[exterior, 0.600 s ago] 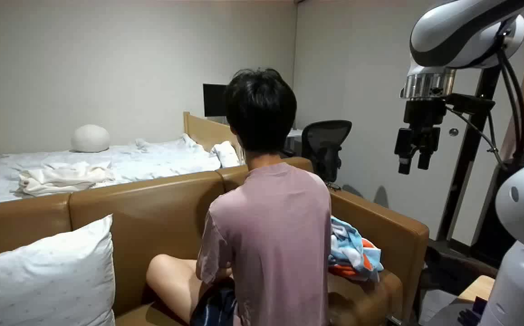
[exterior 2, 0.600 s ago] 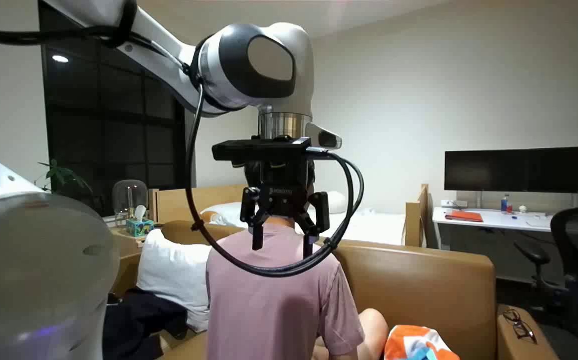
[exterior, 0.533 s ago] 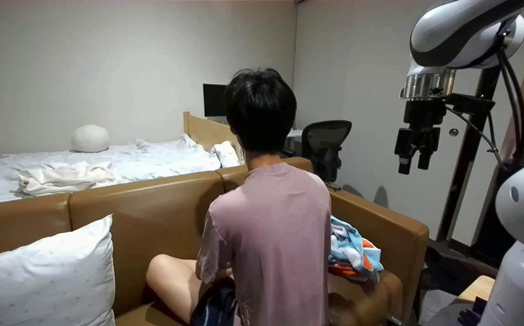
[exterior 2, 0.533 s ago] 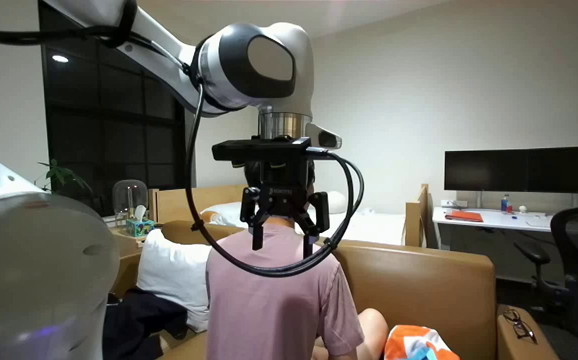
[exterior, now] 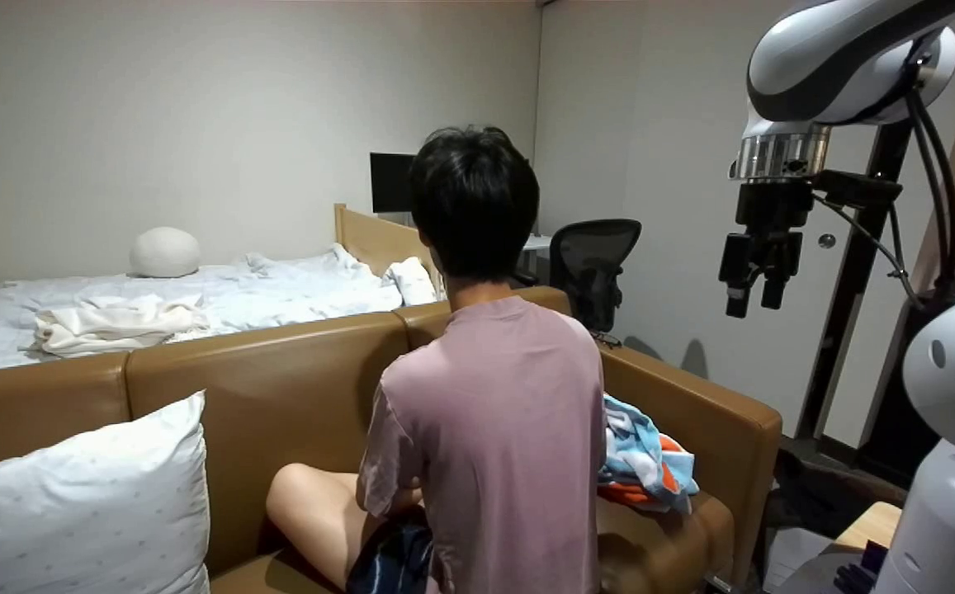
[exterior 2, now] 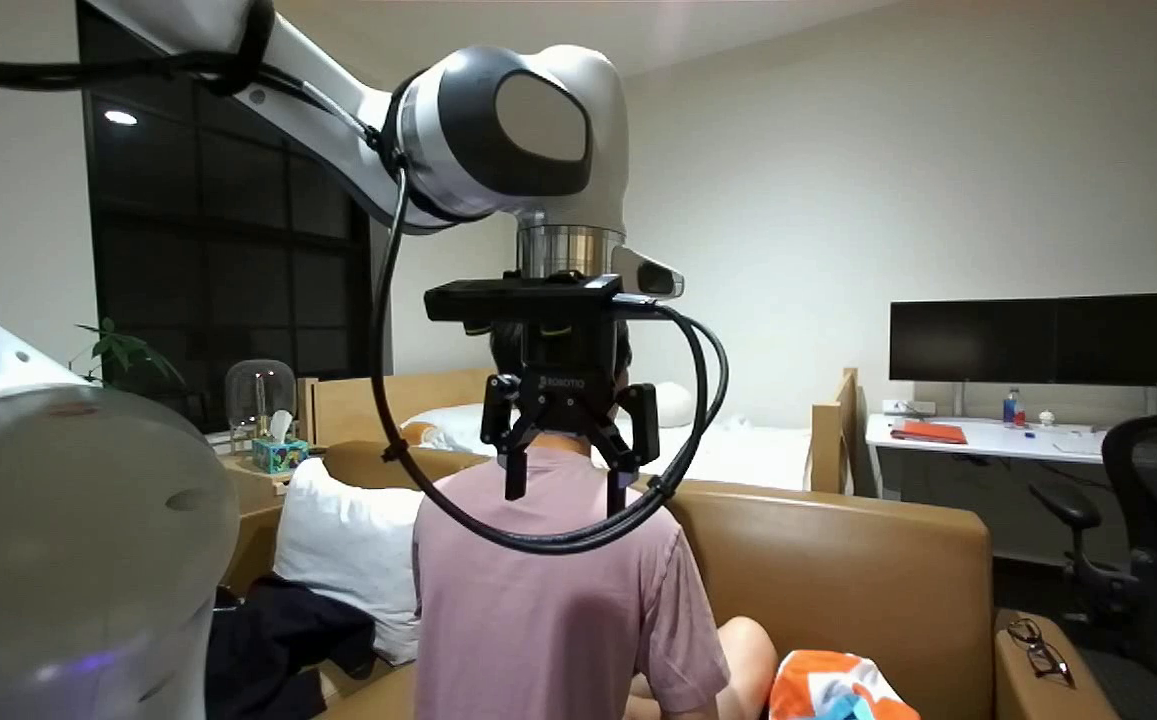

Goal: Place the striped towel over the man's shoulders

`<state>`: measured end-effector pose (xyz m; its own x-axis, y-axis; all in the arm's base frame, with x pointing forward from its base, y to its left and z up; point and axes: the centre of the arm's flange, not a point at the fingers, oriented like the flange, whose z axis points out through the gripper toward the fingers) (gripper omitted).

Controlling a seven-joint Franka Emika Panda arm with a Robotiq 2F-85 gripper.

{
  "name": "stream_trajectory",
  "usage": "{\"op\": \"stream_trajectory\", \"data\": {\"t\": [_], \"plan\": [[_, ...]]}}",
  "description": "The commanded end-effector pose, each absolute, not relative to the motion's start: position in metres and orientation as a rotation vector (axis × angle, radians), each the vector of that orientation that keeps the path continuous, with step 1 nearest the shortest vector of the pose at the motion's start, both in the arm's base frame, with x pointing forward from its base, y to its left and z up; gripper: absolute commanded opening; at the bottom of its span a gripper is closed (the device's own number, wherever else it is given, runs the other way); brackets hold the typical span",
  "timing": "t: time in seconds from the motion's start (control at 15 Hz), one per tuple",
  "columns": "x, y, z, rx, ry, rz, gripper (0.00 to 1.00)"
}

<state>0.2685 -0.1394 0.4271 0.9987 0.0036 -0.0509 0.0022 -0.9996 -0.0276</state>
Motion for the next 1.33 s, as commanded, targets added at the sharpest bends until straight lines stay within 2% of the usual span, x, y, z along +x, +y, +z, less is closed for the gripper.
{"op": "stream_trajectory", "data": {"t": [0.0, 0.27, 0.47, 0.93, 1.27], "plan": [[0.278, -0.142, 0.418, -3.154, 0.047, 0.014, 1.0], [0.312, -0.174, 0.408, -3.194, 0.156, -0.175, 1.0], [0.337, -0.202, 0.393, -3.192, 0.223, -0.212, 1.0], [0.416, -0.289, 0.38, -3.152, 0.387, -0.055, 1.0], [0.447, -0.296, 0.392, -3.082, 0.368, 0.08, 1.0]]}}
